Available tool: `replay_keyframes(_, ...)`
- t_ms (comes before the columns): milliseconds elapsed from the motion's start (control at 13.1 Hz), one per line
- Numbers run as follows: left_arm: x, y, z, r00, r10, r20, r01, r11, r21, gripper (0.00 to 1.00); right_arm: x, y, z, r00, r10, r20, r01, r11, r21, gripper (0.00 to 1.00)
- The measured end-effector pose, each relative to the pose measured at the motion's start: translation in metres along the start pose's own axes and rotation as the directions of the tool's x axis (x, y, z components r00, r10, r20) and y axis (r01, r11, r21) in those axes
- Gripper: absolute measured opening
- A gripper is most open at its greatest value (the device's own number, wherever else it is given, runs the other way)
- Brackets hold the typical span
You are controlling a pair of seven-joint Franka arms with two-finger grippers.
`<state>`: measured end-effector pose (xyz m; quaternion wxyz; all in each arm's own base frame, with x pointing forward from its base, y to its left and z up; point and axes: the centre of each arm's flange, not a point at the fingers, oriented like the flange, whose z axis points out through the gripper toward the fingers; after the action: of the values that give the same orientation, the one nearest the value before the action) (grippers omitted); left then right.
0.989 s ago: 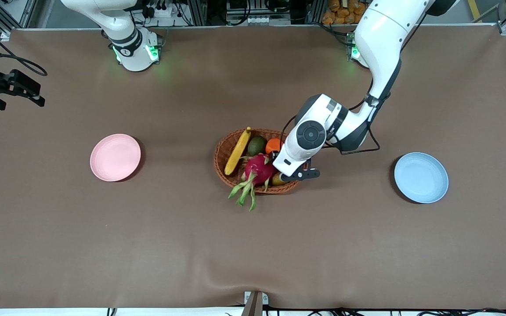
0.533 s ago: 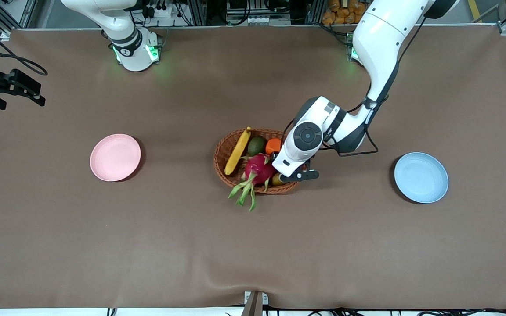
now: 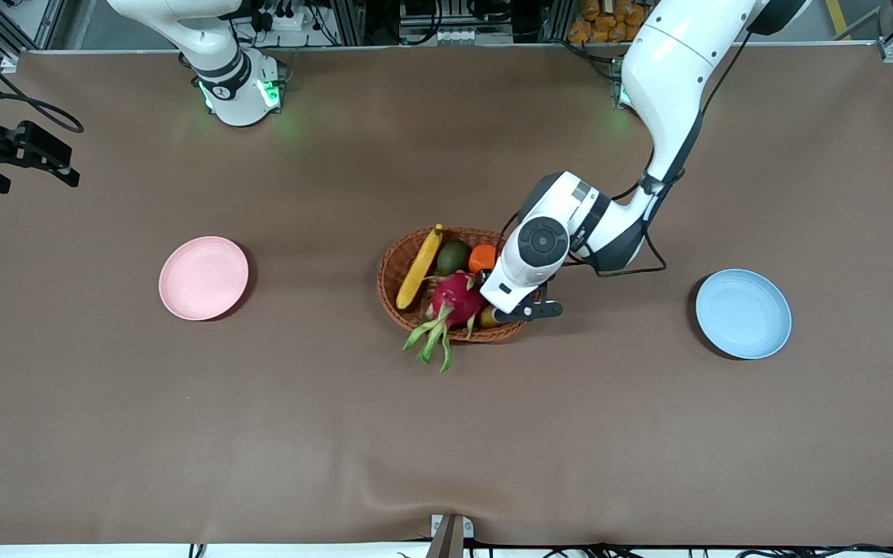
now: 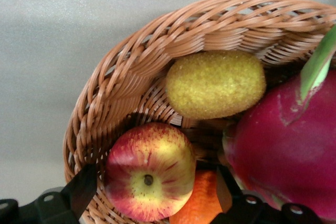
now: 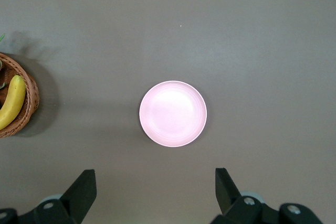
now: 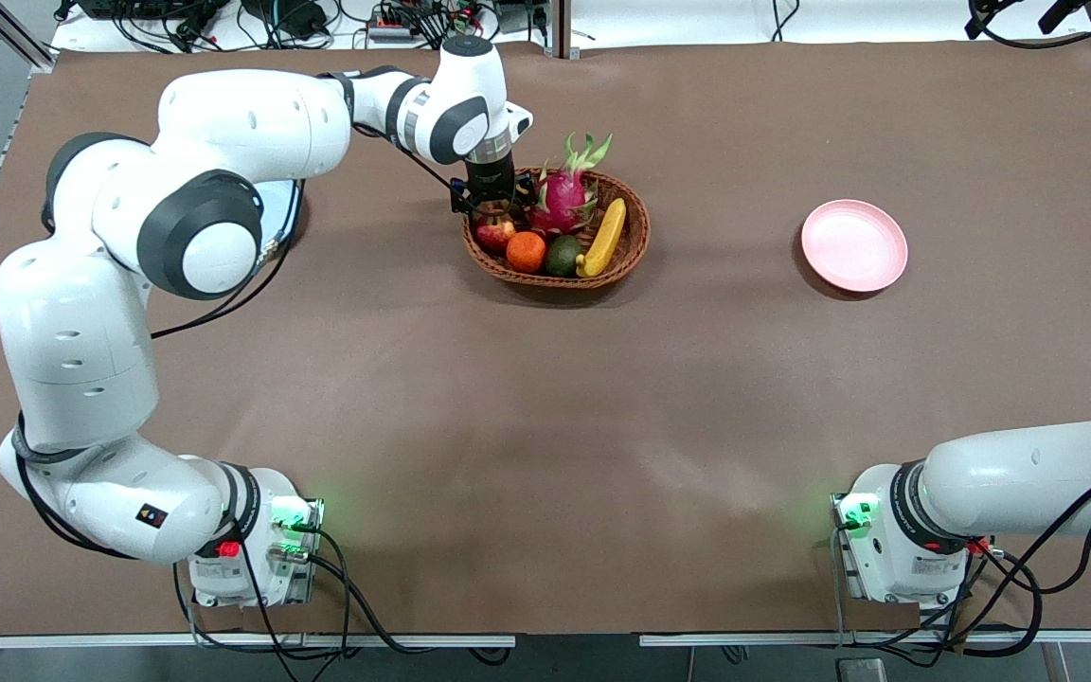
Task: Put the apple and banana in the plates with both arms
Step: 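Lower the left gripper around the red apple and close it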
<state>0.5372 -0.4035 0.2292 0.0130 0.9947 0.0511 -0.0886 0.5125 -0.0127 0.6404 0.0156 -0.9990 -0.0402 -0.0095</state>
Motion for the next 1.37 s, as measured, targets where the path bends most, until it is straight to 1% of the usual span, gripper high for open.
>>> replay_keyframes(76, 0.0, 0.0, 0.0, 1.0, 0.0, -0.001, 0.0, 1.0, -0.002, 1.0, 0.0, 0.0, 0.0, 1.0, 0.0, 0.0, 0.0, 1.0, 0.0, 1.0)
replay_keyframes(228, 0.001, 0.0, 0.001, 1.0, -0.001, -0.002, 0.001, 1.0, -0.003, 0.96, 0.0, 0.0, 0.0, 1.0, 0.0, 0.0, 0.0, 1.0, 0.0, 1.0)
replay_keyframes(304, 0.001, 0.0, 0.003, 1.0, -0.002, -0.002, 0.002, 1.0, -0.003, 0.96, 0.0, 0.0, 0.0, 1.0, 0.0, 0.0, 0.0, 1.0, 0.0, 1.0)
replay_keyframes(380, 0.001, 0.0, 0.004, 1.0, -0.003, -0.001, 0.003, 1.0, -0.003, 0.9, 0.0, 0.0, 0.0, 1.0, -0.001, 0.0, 0.001, 1.0, 0.0, 1.0)
replay_keyframes(457, 0.002, -0.001, 0.004, 1.0, -0.004, -0.001, 0.004, 1.0, -0.003, 0.82, 0.0, 0.0, 0.0, 1.0, -0.001, 0.0, 0.001, 1.0, 0.0, 1.0)
replay_keyframes(533, 0.002, -0.001, 0.004, 1.0, -0.004, -0.002, 0.004, 1.0, -0.004, 0.82, 0.0, 0.0, 0.0, 1.0, 0.0, 0.0, 0.0, 1.0, 0.0, 1.0)
replay_keyframes(685, 0.003, -0.001, 0.003, 1.0, -0.005, -0.004, 0.005, 1.0, -0.006, 0.7, 0.0, 0.0, 0.0, 1.0, 0.0, 0.0, 0.0, 1.0, 0.0, 1.0)
replay_keyframes(1065, 0.006, 0.002, -0.007, 1.0, -0.008, -0.02, 0.008, 1.0, -0.02, 0.7, 0.0, 0.002, 0.0, 1.0, 0.003, 0.0, -0.003, 1.0, 0.0, 1.0)
replay_keyframes(1370, 0.006, 0.003, -0.049, 1.0, -0.009, -0.023, 0.009, 1.0, -0.013, 0.7, 0.0, 0.003, 0.001, 1.0, 0.005, 0.001, -0.005, 1.0, 0.001, 1.0)
